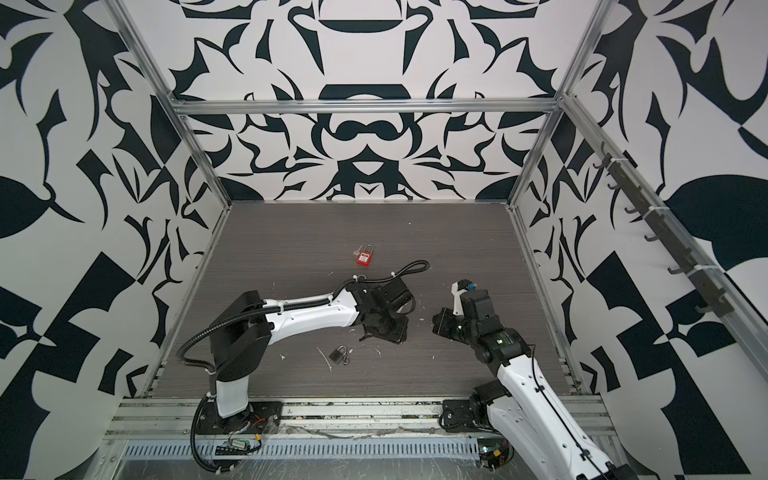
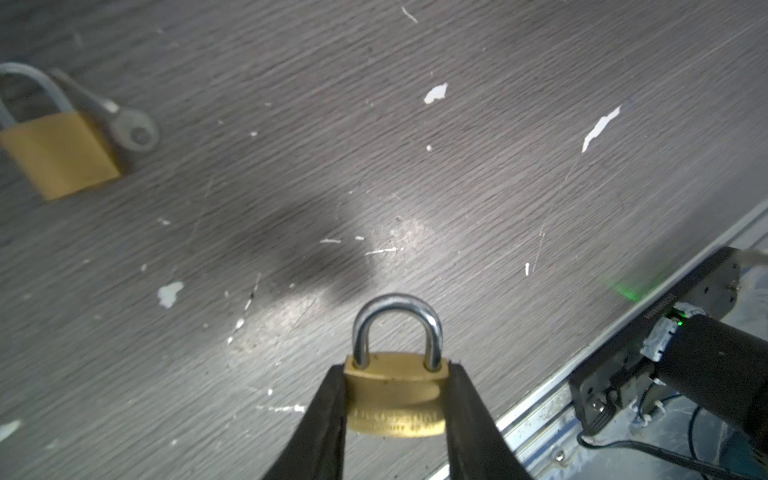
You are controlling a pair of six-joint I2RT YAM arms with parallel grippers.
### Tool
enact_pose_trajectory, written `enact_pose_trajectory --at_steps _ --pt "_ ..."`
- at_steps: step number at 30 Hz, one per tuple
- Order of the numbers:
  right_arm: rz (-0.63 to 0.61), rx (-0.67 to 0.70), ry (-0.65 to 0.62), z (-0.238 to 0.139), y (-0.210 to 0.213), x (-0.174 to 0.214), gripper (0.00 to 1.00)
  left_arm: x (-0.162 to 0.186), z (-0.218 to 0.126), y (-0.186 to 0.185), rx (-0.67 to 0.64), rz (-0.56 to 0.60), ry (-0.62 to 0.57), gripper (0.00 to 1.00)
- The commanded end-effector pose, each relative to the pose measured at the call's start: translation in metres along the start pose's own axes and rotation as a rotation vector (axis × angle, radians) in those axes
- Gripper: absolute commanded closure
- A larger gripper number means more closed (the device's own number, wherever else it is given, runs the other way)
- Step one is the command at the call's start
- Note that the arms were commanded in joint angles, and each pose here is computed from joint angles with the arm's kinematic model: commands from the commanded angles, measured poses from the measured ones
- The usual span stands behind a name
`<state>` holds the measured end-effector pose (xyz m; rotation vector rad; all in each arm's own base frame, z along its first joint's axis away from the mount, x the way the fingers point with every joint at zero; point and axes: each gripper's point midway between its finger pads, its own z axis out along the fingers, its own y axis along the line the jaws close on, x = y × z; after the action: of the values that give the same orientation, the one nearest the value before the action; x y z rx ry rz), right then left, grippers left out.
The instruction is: Lock with the key
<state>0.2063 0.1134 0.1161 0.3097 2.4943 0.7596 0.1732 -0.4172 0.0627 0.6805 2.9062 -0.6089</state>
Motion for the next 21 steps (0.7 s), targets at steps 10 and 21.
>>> enact_pose_trajectory --at_steps 10,21 --pt "0.05 0.016 0.037 0.008 -0.013 0.015 1.0 -0.001 0.022 -0.002 -0.033 0.026 0.091 1.0" --pt "0.065 0.027 0.062 0.017 -0.018 0.019 1.0 0.0 0.03 -0.006 -0.014 0.044 0.124 0.7"
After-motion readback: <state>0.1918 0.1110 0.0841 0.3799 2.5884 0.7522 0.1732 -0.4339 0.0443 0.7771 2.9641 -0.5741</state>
